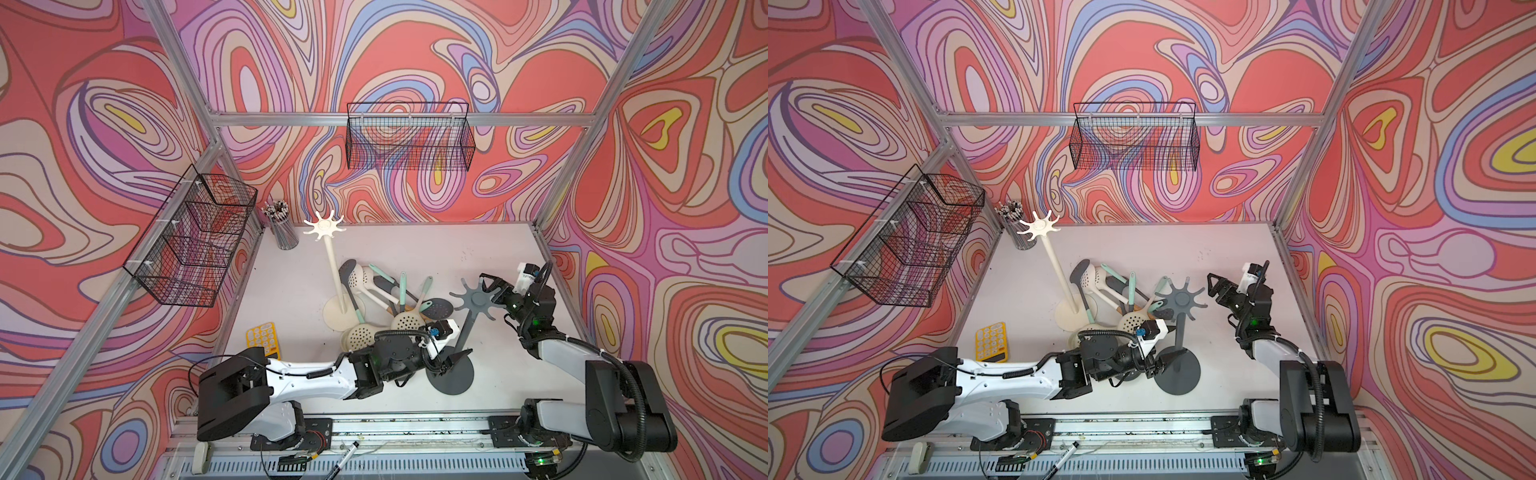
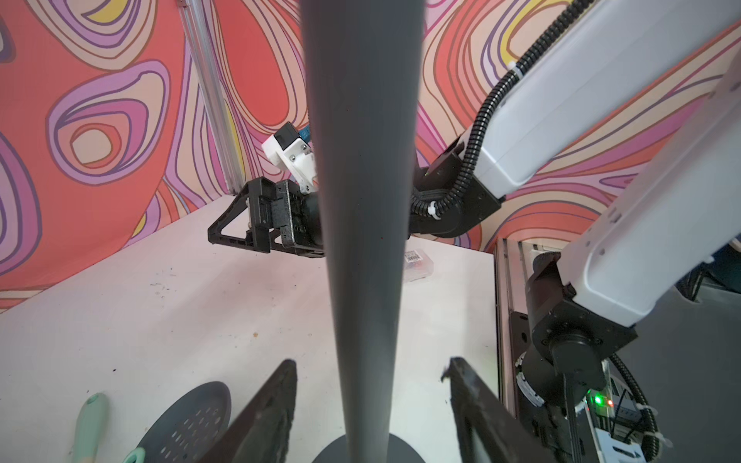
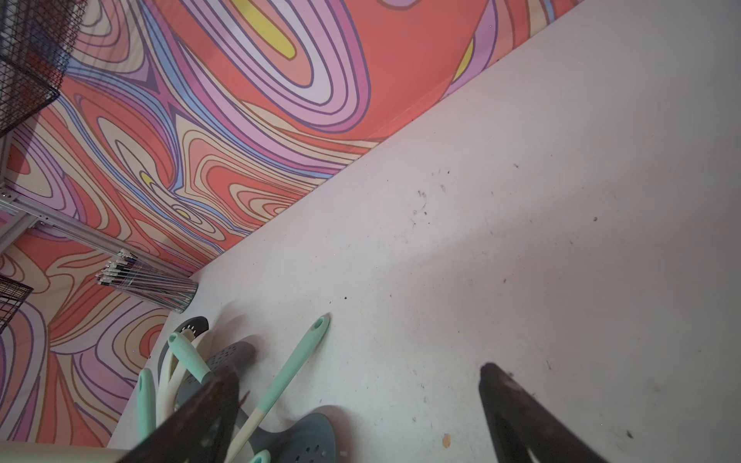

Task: Hang the skimmer on the kitchen utensil rack
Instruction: Pick up the rack from the center of the board, then place the rack at the center of the board.

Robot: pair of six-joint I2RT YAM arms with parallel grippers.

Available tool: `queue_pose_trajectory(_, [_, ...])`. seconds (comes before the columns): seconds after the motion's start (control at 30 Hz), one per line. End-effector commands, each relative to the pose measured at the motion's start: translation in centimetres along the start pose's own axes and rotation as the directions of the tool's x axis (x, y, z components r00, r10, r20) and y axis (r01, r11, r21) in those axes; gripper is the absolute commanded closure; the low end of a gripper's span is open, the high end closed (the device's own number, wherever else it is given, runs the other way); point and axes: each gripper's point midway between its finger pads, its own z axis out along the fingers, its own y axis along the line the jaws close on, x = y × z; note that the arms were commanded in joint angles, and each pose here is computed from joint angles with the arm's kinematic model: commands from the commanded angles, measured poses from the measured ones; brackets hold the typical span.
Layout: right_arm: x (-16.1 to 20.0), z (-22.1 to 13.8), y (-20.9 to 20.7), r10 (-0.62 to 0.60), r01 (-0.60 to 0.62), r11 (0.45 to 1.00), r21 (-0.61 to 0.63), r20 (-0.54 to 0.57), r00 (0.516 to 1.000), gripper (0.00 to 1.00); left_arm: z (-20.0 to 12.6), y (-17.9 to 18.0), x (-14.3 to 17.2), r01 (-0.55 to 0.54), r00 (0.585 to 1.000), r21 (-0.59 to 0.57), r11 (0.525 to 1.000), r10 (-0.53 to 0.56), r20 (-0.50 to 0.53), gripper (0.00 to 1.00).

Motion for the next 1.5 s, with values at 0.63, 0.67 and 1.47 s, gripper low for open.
queue_pose_trajectory(0.63, [-3.7, -3.0, -1.3, -0.069, 0.044, 0.986, 0.163, 0.147, 0.987, 0.05, 3.3, 0.3, -5.4, 0.040, 0.997, 0.027, 0.999, -0.042, 0.072, 1.00])
queue_pose_trajectory(0.67, [-4.1, -3.3, -1.4, -0.075, 0.046, 0.983, 0.178, 0.160, 0.984, 0.05, 3.5, 0.7, -6.1, 0.055, 0.995, 0.025, 0.998, -0.057, 0.077, 1.00])
queue_pose_trajectory(1.47, [-6.8, -6.5, -3.0, -0.138, 0.035, 0.937, 0.347, 0.279, 0.950, 0.05, 11.9, 13.6, -15.0, 0.110, 0.970, -0.008, 0.994, -0.106, 0.220, 1.00])
